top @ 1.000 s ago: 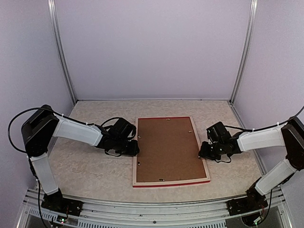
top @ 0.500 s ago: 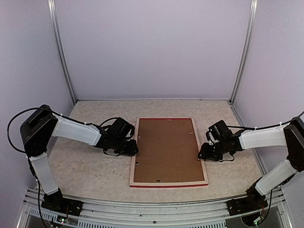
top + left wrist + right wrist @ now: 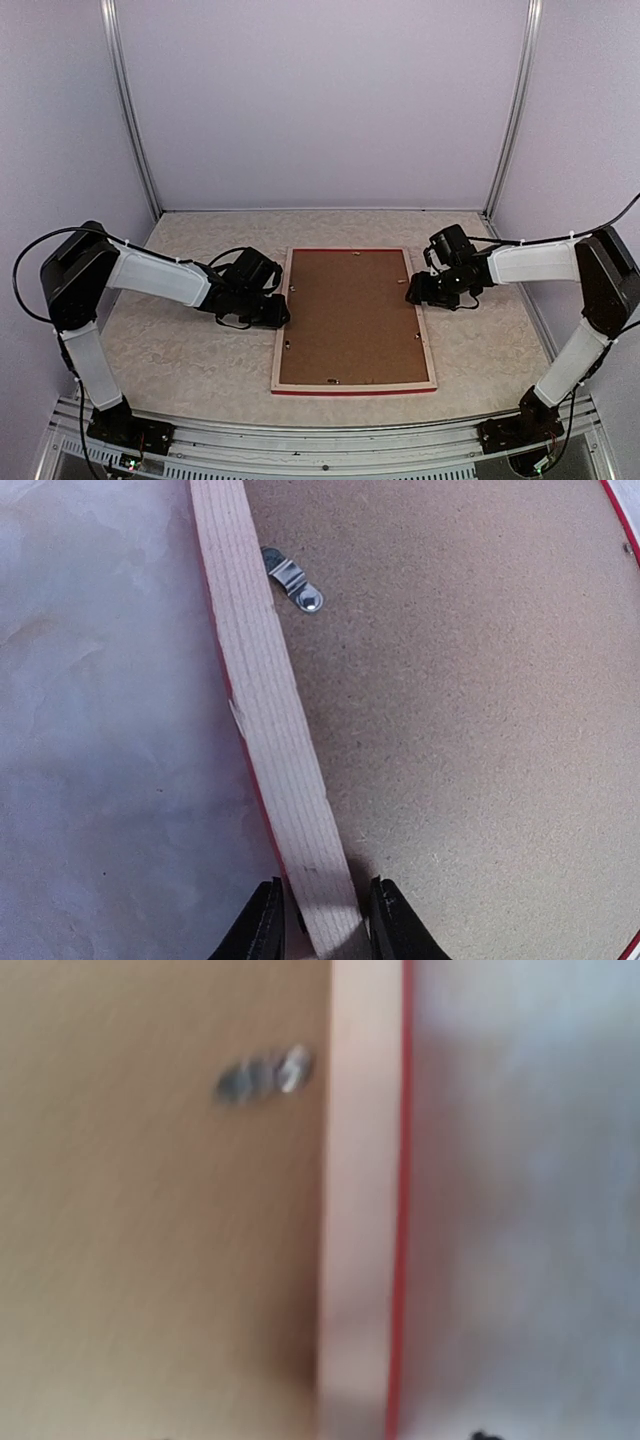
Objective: Put the photo into the frame
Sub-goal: Press the fastener onto the backboard.
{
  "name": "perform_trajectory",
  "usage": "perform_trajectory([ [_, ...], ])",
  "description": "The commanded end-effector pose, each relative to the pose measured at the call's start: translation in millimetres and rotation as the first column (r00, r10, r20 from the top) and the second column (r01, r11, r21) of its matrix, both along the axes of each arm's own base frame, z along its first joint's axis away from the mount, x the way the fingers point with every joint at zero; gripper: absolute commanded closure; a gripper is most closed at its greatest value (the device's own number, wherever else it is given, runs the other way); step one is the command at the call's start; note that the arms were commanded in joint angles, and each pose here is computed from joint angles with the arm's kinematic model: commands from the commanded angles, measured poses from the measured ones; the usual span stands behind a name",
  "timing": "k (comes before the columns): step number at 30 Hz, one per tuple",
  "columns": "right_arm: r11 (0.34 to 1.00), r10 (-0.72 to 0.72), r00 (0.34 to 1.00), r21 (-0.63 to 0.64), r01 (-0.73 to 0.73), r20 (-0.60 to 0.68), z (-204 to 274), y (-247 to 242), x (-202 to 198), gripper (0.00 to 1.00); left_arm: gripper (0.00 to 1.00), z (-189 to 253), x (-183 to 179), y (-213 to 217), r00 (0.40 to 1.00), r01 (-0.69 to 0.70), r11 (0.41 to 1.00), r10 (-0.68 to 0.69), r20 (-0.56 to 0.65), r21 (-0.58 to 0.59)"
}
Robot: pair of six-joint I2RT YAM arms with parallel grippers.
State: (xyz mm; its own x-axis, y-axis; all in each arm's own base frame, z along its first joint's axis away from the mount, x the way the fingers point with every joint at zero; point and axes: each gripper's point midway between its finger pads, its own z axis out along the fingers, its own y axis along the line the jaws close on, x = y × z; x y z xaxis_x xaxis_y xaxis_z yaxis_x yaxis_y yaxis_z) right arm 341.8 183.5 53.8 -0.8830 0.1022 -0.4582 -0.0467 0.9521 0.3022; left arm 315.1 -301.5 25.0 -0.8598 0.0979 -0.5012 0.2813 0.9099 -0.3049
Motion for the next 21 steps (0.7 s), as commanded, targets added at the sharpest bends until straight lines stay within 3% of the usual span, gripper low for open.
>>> perform_trajectory([
  [1,0.997,0.023,0.999,-0.071,-0.02,0.038,-4,-6,33,0.33,0.71,4,-4,12,1.0,-0.002,1.0,0.003,-0.002,0.03],
  [7,0.99,0.072,0.997,-0.122,-0.067,0.038,-14,1,62,0.31,0.71,7,-3,11,1.0,0.003,0.999,-0.003,0.004,0.033],
  [21,0.989,0.045,0.998,-0.14,-0.04,0.038,-31,-4,84,0.46,0.71,4,-2,11,1.0,0.006,0.999,-0.005,-0.008,0.034],
])
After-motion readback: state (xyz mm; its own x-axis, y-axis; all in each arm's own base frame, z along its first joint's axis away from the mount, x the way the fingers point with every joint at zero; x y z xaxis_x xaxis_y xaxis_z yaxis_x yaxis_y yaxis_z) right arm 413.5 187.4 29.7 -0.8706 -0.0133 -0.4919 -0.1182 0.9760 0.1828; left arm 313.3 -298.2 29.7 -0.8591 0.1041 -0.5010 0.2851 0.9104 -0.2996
